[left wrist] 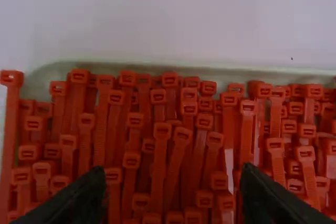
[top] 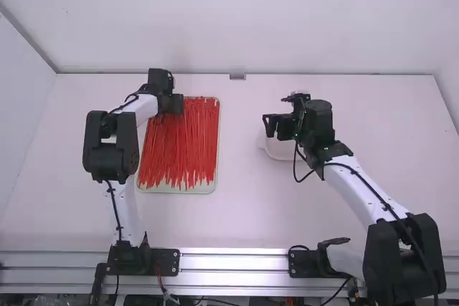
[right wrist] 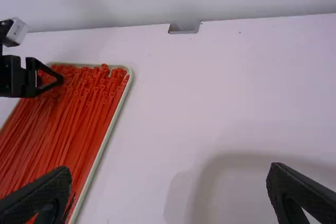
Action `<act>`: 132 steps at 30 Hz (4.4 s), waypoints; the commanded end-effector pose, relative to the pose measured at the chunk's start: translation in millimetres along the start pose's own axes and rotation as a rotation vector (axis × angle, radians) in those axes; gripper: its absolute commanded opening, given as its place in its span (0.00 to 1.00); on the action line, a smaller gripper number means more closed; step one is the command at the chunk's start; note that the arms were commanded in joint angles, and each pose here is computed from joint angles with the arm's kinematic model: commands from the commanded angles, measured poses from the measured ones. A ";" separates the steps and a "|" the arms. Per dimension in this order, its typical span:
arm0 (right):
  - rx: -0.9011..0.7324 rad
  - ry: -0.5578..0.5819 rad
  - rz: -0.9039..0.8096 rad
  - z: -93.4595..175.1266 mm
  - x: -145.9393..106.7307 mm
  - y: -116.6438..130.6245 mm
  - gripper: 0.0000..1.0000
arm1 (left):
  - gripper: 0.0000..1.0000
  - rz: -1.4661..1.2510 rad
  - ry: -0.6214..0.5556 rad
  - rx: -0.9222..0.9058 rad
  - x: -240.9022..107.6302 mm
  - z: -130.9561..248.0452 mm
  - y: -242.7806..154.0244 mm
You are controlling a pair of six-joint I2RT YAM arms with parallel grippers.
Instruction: Fasten the cable tie
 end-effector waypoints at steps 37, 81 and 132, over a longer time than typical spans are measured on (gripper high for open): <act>0.099 -0.032 -0.006 11.0 16.3 30.0 0.99 | 0.99 -0.031 -0.118 0.009 67.7 71.5 9.4; 0.077 0.010 0.011 10.8 6.7 23.9 0.98 | 0.49 0.001 0.012 -0.078 13.0 -24.2 -1.8; 0.069 0.029 0.001 11.2 2.5 20.3 0.99 | 0.15 0.024 0.051 -0.069 -7.5 -32.5 -0.1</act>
Point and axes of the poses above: each hand's point on the last joint's axis, 136 mm out from that joint toward the fingers, its own z axis back along the fingers, its own y axis along the line the jaws close on, x = y × z, the point moved 2 cm from there along z, back along the fingers, and after that the axes turned 3 degrees about -z, right-handed, at the moved point
